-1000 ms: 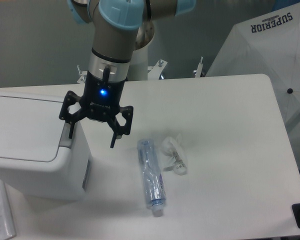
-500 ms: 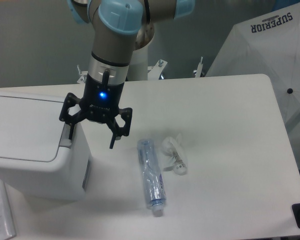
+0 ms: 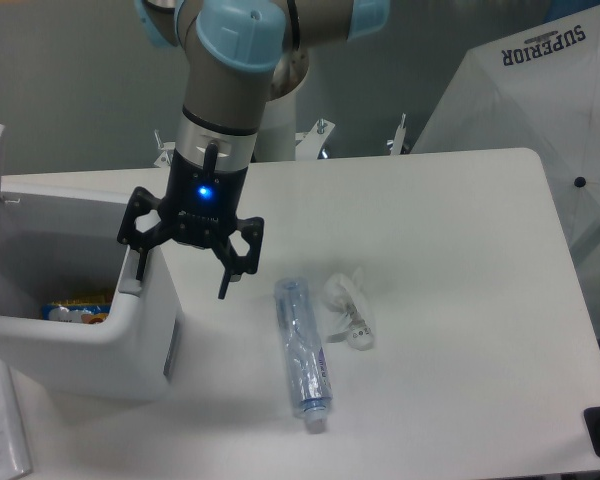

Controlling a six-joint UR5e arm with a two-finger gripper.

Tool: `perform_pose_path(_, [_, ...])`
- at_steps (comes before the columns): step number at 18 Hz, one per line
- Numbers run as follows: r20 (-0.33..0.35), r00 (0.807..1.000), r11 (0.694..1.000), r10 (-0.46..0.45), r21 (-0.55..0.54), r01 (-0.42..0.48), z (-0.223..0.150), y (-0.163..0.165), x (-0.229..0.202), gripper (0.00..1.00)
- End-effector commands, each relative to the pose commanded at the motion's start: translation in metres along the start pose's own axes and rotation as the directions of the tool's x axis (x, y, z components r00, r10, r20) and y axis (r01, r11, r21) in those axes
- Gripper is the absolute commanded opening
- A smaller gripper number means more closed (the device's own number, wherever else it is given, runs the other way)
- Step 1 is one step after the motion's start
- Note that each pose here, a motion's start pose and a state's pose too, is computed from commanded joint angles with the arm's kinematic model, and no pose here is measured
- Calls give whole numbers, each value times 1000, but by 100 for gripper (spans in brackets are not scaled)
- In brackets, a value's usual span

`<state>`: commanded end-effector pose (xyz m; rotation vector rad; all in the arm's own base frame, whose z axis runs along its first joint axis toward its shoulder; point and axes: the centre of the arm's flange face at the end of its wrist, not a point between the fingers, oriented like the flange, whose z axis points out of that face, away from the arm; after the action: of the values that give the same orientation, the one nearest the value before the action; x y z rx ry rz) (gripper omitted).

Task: Open the trash can
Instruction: 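Move the gripper away from the trash can back above the bottle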

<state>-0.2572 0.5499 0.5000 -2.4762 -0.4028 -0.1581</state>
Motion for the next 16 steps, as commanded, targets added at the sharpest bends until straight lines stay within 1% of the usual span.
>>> perform_pose_path(2, [11,1000,999,20,32,-20,-13,-14,1,100])
perform_pose_path(4, [30,999,997,35,62,-37,-16,-24,-9,100])
perform_pose_path(6, [65,995,994,71,81,-76,-15,-26,-27,100])
perform_pose_path(7, [94,991,993,91,68,-98,-13,-24,-40,100])
perform_pose_path(8, [132,985,992,111,42,-117,-8,-19,-59,100])
perform_pose_path(9, [174,975,990,141,-4,-142,2,-13,-79,100])
perform_pose_path(11, [263,940,972,220,-140,-188,27,8,-123,100])
perform_pose_path(12, [287,924,958,254,-208,-199,39,22,-152,100])
perform_pose_path(13, [291,910,941,295,-255,-223,50,31,-170,100])
perform_pose_path(14, [274,905,924,326,-297,-242,65,40,-186,100])
perform_pose_path(15, [259,904,912,340,-325,-250,76,48,-207,100])
perform_pose_path(16, [256,904,907,342,-340,-246,79,56,-229,100])
